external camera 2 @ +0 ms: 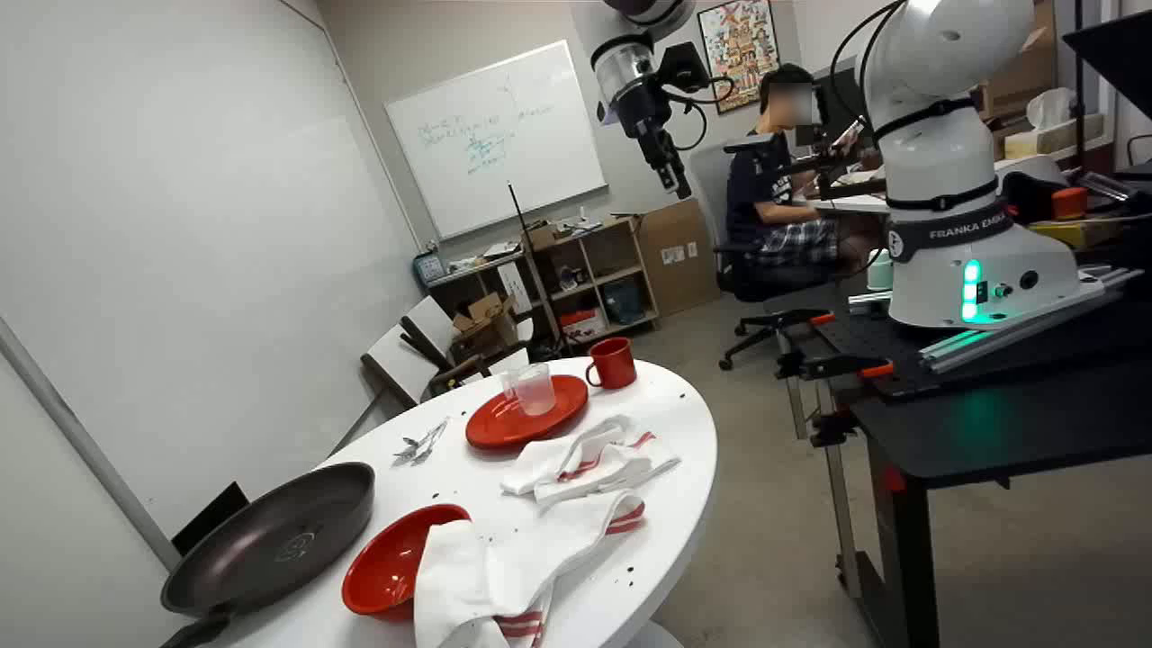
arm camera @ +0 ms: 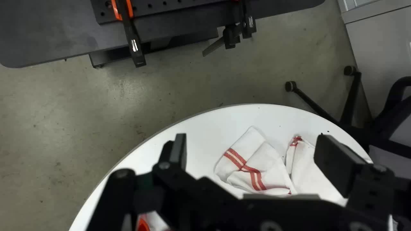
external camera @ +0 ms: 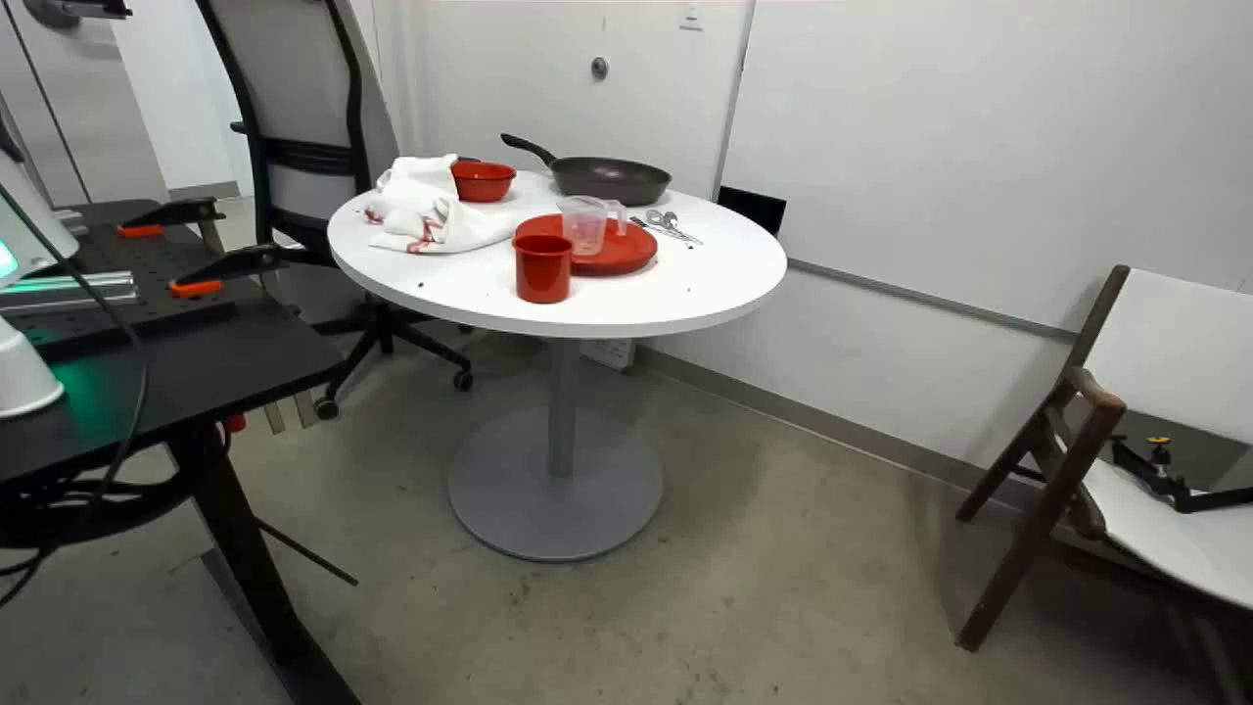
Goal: Pick up the red mug then set it down again
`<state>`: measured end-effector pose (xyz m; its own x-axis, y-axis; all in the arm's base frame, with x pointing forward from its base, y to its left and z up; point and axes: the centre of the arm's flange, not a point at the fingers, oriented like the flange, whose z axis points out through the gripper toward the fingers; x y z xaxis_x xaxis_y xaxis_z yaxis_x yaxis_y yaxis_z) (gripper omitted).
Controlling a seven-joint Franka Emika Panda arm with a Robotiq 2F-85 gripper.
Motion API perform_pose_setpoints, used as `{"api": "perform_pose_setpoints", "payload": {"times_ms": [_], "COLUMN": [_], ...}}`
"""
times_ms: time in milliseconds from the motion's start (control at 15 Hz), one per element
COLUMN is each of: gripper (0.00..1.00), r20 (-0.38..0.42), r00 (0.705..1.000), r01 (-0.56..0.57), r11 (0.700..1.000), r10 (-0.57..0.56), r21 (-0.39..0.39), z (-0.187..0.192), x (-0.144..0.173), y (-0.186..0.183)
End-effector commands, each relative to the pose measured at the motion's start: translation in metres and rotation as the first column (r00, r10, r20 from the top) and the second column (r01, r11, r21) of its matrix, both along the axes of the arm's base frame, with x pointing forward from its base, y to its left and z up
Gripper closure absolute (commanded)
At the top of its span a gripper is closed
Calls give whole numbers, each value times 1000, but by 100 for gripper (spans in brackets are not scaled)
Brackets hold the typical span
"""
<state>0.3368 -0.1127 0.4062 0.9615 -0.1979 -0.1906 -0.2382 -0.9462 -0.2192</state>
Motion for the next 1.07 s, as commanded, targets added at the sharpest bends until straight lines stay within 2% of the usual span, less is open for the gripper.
{"api": "perform_pose_setpoints", "payload": {"times_ms": [0,667,1000], "gripper": [0,0,0], "r20": [0,-2,-22], "r00": [1000,1000,998], "r01": [0,-3,-62], "r11": [1000,1000,998], "r10": [0,3,62], "r21": [0,-5,-23], "z": [0,-2,-24], "x": [0,2,35], "y": [0,-1,-15]}}
